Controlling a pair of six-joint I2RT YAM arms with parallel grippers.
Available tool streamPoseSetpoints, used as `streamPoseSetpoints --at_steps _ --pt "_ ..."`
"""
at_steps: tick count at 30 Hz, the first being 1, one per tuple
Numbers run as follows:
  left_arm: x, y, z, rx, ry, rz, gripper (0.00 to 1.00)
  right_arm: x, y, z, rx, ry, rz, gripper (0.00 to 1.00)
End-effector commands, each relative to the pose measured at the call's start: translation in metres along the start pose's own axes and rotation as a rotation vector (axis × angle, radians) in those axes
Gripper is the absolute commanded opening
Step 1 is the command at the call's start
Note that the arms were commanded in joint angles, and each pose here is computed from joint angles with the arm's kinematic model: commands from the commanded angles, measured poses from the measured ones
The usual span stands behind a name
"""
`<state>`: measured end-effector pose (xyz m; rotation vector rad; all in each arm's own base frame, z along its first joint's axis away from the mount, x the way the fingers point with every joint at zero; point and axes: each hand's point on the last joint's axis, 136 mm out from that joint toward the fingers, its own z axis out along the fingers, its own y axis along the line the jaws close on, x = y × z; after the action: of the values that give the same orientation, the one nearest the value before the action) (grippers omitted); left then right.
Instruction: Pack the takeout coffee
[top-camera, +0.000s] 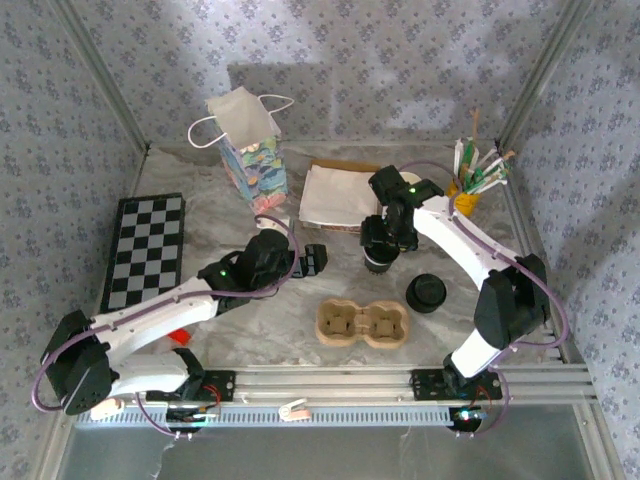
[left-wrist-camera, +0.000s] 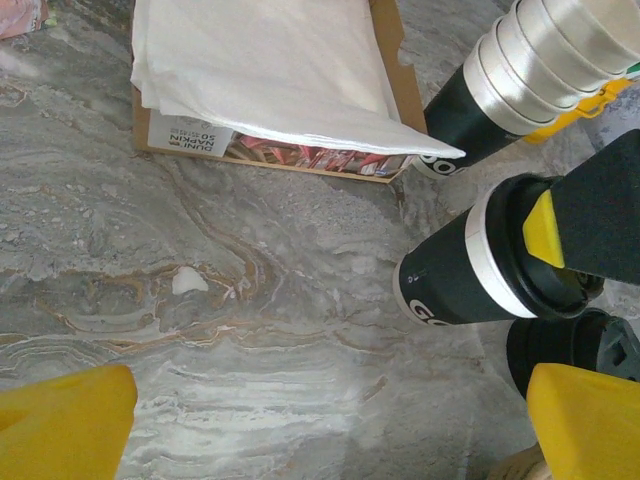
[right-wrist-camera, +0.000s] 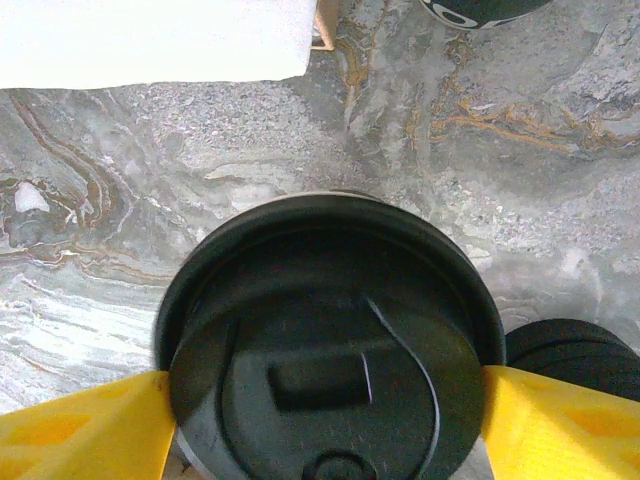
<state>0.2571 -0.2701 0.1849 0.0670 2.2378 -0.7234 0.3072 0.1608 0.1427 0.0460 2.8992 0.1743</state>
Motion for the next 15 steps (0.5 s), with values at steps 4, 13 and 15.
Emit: streamPoseSetpoints --at_steps 4,13,15 --pt "-0.011 -0.011 -0.003 0.022 -0.026 -0.007 1.00 -0.003 0.005 -0.008 -0.024 -0.003 -0.027 0.85" --pt "-0.013 -0.019 -0.002 0.050 -0.018 -0.019 1.00 -0.001 0.005 -0.030 -0.070 -0.042 -0.042 0.94" --pt "-0.014 -0.026 0.001 0.070 -0.008 -0.032 0.98 0.001 0.008 -0.038 -0.124 -0.055 -0.052 0.94"
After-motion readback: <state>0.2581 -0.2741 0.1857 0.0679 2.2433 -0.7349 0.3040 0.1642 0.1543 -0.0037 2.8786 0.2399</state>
